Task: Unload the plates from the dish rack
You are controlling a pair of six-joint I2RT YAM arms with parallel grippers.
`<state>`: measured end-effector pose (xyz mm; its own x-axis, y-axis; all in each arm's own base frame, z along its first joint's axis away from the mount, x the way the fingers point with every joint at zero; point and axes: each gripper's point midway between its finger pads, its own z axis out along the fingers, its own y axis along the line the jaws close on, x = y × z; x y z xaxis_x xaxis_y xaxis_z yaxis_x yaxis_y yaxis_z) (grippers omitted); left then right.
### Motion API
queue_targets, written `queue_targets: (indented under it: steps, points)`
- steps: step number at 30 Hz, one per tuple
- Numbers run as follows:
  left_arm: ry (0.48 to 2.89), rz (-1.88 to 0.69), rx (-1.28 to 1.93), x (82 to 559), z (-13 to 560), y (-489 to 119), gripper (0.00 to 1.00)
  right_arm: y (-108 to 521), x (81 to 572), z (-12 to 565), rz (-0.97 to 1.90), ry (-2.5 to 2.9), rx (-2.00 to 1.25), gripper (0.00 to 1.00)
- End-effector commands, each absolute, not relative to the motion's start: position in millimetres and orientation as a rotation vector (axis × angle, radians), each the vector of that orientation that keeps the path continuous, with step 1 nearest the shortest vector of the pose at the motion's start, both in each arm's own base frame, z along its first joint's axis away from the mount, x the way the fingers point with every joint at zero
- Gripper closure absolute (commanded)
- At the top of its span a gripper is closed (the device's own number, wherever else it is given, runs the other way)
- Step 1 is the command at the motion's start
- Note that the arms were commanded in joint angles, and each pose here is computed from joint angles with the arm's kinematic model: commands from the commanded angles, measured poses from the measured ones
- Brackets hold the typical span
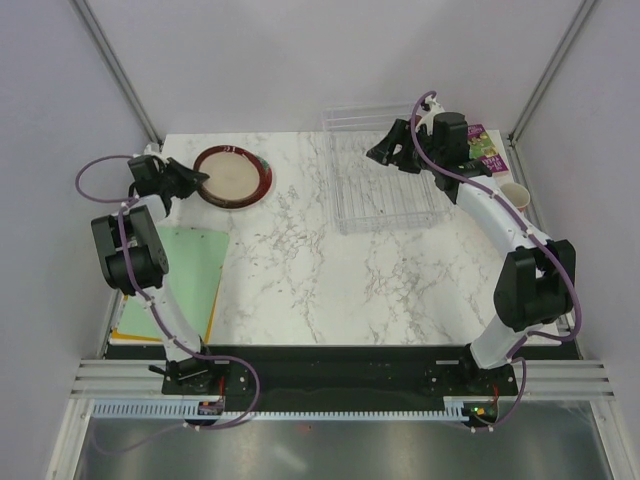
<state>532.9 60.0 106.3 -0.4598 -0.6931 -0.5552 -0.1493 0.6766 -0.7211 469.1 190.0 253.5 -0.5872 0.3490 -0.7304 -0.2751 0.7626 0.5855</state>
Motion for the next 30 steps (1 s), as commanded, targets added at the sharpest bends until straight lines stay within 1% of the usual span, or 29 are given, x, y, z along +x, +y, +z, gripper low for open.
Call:
queue_targets:
  steps: [1,13,15,16,18,19,20,21,22,23,25,27,28,30]
  points:
    - [1.796,-0.742,-0.674,549,140,96,0.98,194,469,264,0.876,1.984,0.014,0.20]
    - [1.903,-0.886,-0.697,545,98,80,0.98,188,472,259,0.826,1.999,0.023,0.20]
    - [1.932,-0.900,-0.703,543,89,77,0.96,188,473,258,0.822,2.004,0.025,0.20]
    - [1.950,-0.901,-0.717,542,86,77,0.88,188,474,257,0.820,2.005,0.023,0.20]
    - [1.982,-0.914,-0.720,540,79,73,0.79,187,475,259,0.815,2.006,0.022,0.19]
    - [2.011,-0.902,-0.729,540,76,72,0.60,185,475,257,0.795,2.012,0.021,0.19]
    - [2.021,-0.894,-0.734,539,75,73,0.54,184,477,263,0.782,2.003,0.015,0.19]
    - [2.026,-0.886,-0.732,540,77,74,0.49,180,479,262,0.749,2.010,0.016,0.19]
    - [2.034,-0.879,-0.724,539,77,74,0.43,170,481,258,0.679,2.034,0.047,0.19]
    - [2.053,-0.876,-0.746,536,75,74,0.42,163,485,265,0.622,2.018,0.032,0.18]
    - [2.049,-0.866,-0.744,533,80,74,0.36,146,489,264,0.502,2.032,0.067,0.18]
    - [2.054,-0.882,-0.752,531,82,71,0.34,134,495,273,0.408,2.014,0.051,0.18]
    - [2.053,-0.871,-0.761,530,85,72,0.01,123,497,272,0.333,2.019,0.072,0.18]
    - [2.056,-0.842,-0.776,526,85,71,0.00,111,501,282,0.244,2.004,0.072,0.18]
